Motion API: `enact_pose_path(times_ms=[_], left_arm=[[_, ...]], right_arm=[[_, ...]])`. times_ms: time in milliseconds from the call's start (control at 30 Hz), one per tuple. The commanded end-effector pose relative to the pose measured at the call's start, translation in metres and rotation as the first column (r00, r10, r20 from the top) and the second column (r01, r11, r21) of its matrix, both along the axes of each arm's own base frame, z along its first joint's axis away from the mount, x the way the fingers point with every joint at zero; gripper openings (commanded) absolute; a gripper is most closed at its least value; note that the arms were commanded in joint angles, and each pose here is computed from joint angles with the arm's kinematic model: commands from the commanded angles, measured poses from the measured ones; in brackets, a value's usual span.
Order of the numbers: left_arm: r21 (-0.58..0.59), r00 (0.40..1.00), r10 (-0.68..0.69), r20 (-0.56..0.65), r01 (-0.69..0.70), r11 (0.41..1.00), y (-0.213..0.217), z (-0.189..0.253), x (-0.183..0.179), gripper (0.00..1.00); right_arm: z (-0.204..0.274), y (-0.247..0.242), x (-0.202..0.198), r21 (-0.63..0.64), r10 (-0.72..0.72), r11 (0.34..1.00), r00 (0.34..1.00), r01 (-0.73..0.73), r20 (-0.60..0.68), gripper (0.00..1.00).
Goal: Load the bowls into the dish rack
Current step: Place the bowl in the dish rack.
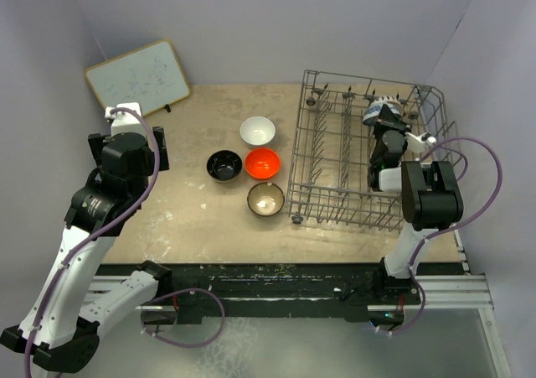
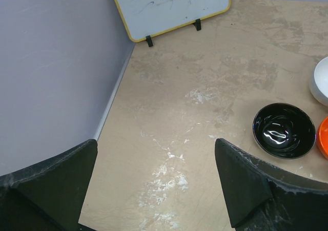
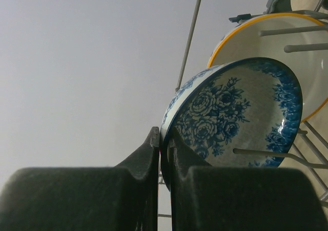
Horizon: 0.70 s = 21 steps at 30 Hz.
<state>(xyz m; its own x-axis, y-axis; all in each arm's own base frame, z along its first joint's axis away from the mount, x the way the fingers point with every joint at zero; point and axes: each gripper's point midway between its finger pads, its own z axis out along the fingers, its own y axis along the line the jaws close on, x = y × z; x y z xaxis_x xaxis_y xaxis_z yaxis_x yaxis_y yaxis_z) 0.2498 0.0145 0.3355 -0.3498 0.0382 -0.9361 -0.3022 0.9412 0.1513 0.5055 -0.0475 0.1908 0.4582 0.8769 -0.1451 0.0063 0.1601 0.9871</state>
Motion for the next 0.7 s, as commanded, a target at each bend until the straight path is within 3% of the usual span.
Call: enact_pose_path(times_ms=[0,133,433,667], left_arm=[[-0.005,0.998,-0.006,0.056,0.006,1.0,-0.001,0.016,0.005,0.99],[-0.006,0.998,-0.006,0.059,0.006,1.0,-0.001,0.017,0.005,0.99],[-0.006,0.998,-0.01,0.063,0.01,1.0,-0.002,0.016,0.005,0.99],[-0.012,0.998,-0.018,0.066,0.019,1.0,-0.003,0.013,0.006,0.99]], right_arm=[[0.018,-0.029,-0.012,0.079,-0.125,0.99,0.986,0.116,0.113,0.01],[0.031,-0.021,-0.009,0.028,-0.077,0.997,0.981,0.073,0.178,0.0],[0.079,-0.03,-0.029,0.012,-0.128,0.991,0.942,0.131,0.31,0.0],[0.111,-0.042,-0.045,-0.026,-0.186,0.979,0.933,0.204,0.309,0.0]])
